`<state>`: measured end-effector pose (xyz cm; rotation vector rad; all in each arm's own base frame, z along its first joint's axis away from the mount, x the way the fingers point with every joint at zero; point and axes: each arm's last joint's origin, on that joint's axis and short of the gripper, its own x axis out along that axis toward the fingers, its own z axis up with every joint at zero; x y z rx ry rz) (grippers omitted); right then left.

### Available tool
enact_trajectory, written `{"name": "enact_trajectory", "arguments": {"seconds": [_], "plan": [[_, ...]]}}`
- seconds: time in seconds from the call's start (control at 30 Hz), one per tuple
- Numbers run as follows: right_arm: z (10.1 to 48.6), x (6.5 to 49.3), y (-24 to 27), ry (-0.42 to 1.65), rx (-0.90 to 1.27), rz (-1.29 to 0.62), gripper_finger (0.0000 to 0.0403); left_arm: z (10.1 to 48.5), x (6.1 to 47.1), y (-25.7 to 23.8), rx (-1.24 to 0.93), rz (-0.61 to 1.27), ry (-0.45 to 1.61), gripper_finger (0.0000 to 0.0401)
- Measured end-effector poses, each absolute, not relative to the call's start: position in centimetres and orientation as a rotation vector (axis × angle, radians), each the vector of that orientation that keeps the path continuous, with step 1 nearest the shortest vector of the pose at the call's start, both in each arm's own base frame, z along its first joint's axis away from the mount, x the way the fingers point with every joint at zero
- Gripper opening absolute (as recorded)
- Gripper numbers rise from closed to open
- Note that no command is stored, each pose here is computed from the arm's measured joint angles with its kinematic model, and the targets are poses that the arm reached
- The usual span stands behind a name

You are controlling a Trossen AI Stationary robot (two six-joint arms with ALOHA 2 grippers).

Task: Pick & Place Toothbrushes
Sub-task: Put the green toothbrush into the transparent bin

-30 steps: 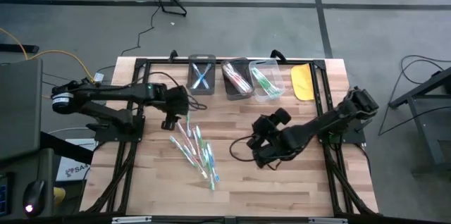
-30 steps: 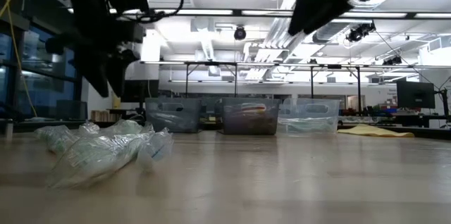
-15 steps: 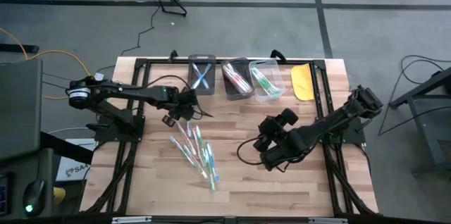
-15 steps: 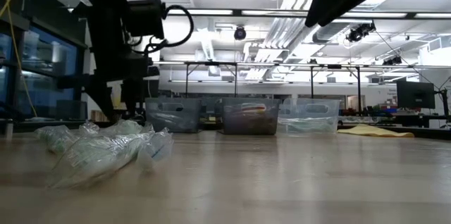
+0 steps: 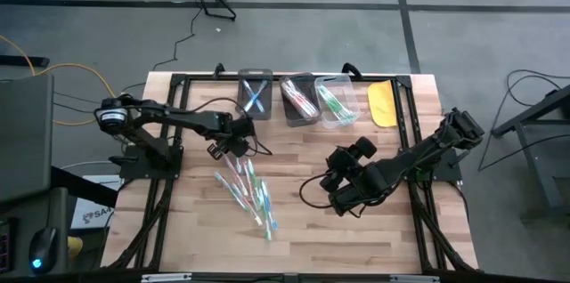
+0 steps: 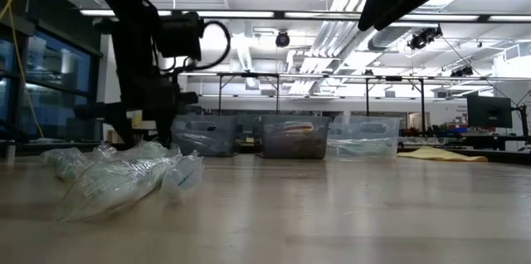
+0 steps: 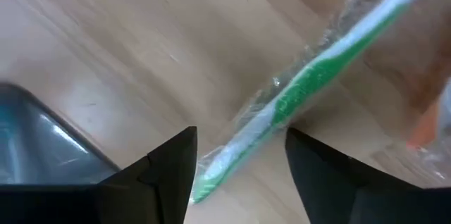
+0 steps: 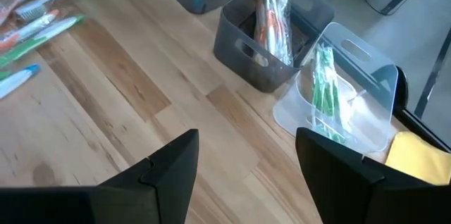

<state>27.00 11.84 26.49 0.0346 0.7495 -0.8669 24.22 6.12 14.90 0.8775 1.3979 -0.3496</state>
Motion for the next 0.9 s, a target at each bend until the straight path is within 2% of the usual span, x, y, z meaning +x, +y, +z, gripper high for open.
{"name": "enact_trajectory", "arguments": {"seconds": [0.17,0.27,0.57,0.9], "plan": [[26.5,27.0,11.9,0.744,0.043,-0.868,0.0231,14.2,24.4,6.2,0.892,-0.366,1.427,0.0207],[26.5,27.0,11.9,0.742,0.046,-0.868,0.0231,14.4,24.3,6.1,0.888,-0.376,1.42,0.0183],[26.5,27.2,11.9,0.733,0.06,-0.865,0.0231,14.9,24.1,6.0,0.843,-0.424,1.442,0.0018],[26.3,28.0,12.5,0.66,0.103,-0.853,0.0231,19.6,24.2,5.7,0.665,-0.356,1.59,0.0]]}}
